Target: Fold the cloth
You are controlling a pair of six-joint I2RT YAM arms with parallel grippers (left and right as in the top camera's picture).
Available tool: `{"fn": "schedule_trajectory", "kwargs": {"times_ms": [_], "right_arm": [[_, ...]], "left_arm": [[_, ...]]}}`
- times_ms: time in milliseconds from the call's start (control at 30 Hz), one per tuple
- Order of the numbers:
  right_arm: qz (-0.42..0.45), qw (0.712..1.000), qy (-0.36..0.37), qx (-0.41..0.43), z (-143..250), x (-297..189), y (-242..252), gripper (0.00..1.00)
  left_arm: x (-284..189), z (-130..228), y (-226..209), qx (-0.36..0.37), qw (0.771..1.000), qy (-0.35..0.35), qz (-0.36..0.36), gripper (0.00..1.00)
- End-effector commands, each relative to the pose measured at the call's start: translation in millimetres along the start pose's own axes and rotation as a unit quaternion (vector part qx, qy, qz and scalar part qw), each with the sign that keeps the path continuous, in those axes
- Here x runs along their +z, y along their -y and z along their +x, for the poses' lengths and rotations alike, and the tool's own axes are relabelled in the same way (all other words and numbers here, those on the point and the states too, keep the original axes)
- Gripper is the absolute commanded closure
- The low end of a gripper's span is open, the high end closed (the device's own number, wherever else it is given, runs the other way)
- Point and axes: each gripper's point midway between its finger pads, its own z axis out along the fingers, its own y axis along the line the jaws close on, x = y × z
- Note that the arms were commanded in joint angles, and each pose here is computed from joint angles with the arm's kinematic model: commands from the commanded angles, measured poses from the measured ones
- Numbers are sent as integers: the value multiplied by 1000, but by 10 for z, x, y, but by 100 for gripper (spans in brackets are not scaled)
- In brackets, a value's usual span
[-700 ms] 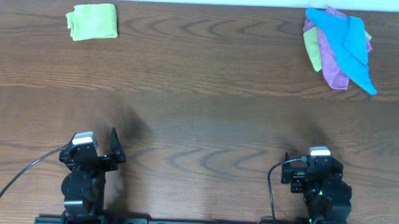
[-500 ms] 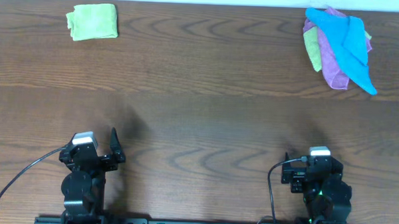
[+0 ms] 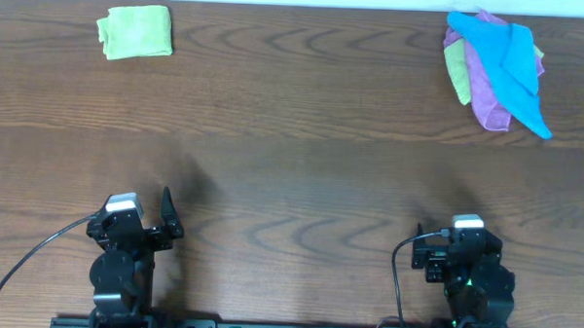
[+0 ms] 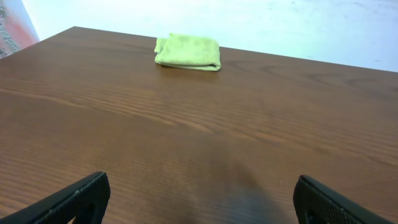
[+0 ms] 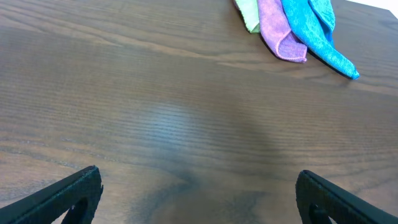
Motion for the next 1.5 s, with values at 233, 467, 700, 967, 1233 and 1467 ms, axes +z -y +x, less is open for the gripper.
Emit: {"fn": "schedule_trajectory", "kwargs": {"times_ms": [233, 467, 700, 967, 1233, 1467], "right_arm": [[0, 1000, -2, -5, 37, 16, 2, 1], [0, 1000, -2, -5, 37, 16, 2, 1], [0, 1000, -2, -5, 37, 16, 2, 1], [0, 1000, -2, -5, 36, 16, 2, 1], [9, 1000, 25, -13, -98, 11, 35, 1], [-1, 971, 217, 101, -1009, -215, 121, 1]], "left_arm": [[29, 115, -55, 4, 1000, -11, -13, 5], [29, 116, -55, 4, 1000, -11, -13, 5], [29, 115, -55, 4, 1000, -11, -13, 5], [29, 116, -55, 4, 1000, -11, -13, 5], [29, 116, -55, 4, 1000, -11, -13, 5], [29, 116, -55, 4, 1000, -11, -13, 5]]}}
